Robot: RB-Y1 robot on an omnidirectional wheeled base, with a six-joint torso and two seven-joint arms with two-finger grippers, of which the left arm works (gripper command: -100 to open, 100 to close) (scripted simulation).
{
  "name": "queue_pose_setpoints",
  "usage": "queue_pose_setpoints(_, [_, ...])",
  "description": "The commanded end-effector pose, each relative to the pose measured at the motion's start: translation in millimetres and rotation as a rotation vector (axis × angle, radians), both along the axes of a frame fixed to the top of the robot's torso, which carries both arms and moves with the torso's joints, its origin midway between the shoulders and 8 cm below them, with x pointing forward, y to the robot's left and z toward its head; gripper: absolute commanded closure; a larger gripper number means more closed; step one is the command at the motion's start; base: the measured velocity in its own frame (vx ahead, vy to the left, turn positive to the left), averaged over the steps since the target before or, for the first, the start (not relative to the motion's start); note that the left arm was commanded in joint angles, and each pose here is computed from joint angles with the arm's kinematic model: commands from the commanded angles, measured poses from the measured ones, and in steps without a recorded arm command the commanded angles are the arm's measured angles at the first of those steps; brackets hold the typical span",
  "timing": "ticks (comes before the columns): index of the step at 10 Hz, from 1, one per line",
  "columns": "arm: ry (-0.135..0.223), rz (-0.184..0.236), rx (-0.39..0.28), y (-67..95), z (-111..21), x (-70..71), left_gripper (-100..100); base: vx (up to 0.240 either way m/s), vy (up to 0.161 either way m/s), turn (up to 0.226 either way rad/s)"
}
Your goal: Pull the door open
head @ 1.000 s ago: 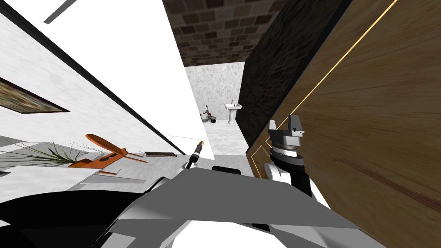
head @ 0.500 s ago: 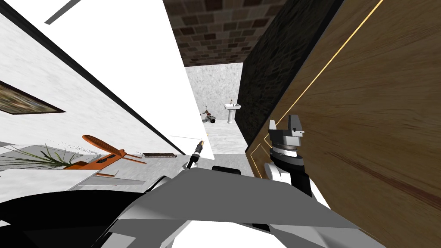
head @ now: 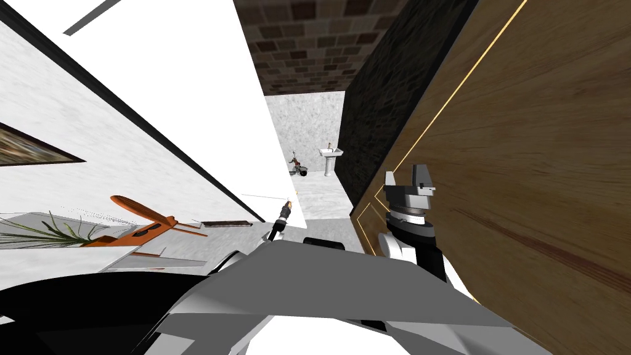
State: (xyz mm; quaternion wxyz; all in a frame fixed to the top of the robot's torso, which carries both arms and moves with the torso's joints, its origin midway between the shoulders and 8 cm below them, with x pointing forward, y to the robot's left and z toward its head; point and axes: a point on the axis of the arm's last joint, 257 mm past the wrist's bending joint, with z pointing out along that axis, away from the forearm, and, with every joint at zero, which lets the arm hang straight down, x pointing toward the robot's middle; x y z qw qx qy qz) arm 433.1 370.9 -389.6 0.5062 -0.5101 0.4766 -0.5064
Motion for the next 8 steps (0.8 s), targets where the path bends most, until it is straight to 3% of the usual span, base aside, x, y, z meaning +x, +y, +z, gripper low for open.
queue_pose_setpoints(1, [-0.008, -0.005, -0.069, -7.4, 1.6, 4.2, 100, -0.057, 0.032, -0.078])
queue_pose_setpoints(4, [-0.01, -0.003, -0.137, -8.5, 1.6, 5.7, 100, -0.045, 0.021, -0.032])
queue_pose_setpoints(8, [-0.015, 0.002, -0.279, -11.8, 1.5, 10.0, 100, -0.055, 0.026, -0.049])
